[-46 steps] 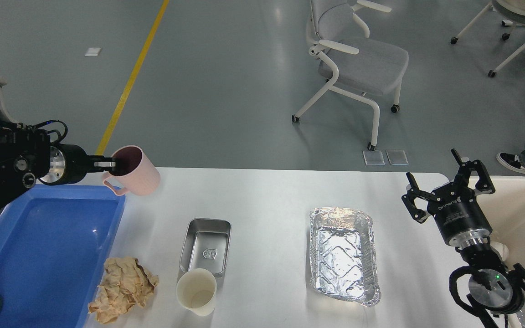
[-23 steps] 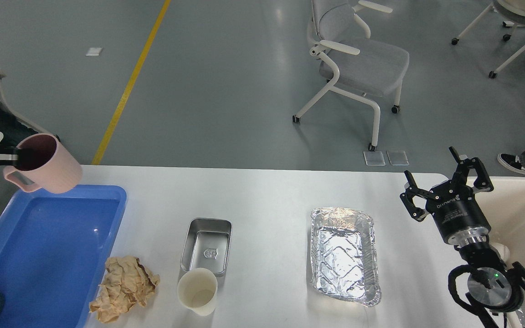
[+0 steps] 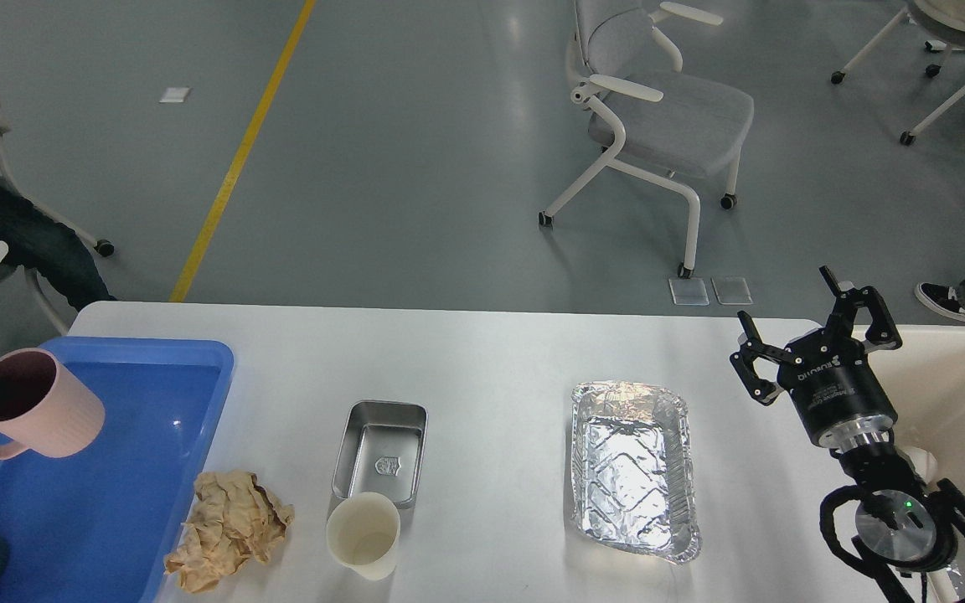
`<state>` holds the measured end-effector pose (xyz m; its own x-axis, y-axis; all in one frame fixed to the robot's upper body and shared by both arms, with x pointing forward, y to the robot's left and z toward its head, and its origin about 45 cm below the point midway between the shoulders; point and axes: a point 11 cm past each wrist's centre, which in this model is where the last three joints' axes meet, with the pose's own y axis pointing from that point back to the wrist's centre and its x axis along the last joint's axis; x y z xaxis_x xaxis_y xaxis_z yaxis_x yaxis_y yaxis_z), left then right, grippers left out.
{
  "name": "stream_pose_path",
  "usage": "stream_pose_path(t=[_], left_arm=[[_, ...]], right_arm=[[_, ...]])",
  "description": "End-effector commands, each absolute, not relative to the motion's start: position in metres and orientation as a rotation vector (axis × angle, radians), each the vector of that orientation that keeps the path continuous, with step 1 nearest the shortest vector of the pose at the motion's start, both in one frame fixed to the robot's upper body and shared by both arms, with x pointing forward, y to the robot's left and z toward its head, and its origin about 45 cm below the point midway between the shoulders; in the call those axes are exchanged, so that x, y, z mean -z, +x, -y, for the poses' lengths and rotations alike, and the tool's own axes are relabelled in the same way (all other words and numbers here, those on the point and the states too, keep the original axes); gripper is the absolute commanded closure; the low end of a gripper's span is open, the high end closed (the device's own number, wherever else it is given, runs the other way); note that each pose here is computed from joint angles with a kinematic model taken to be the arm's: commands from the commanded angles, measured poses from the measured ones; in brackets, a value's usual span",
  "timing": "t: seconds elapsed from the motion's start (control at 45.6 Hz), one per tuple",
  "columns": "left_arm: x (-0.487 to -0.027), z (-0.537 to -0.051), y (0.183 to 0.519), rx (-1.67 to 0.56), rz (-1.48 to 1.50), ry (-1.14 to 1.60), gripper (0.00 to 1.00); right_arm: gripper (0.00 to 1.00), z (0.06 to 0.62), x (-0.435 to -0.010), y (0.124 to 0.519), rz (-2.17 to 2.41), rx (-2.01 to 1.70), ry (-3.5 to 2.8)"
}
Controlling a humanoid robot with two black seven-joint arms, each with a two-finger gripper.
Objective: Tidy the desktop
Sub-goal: 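Lift the pink mug and lower it into the blue tray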
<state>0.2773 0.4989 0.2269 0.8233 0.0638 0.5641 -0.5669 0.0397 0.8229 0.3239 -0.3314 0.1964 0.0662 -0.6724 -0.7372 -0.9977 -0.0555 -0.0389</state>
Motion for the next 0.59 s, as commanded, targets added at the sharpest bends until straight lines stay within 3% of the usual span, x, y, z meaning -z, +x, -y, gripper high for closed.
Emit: stream_pose_path(t=[0.0,0.571], left_arm=[[-0.189,-0.492,0.257,-0.466,0.370,1.450,0.98],[-0.128,-0.483,0.224,-0.462,0.315,1.439,0.96]], right_arm=[[0.00,0.332,-0.196,0.323,-1.665,-0.750,-1.787],[0.00,0.336,-0.195,0.322,-1.674,-0.746,-1.778]])
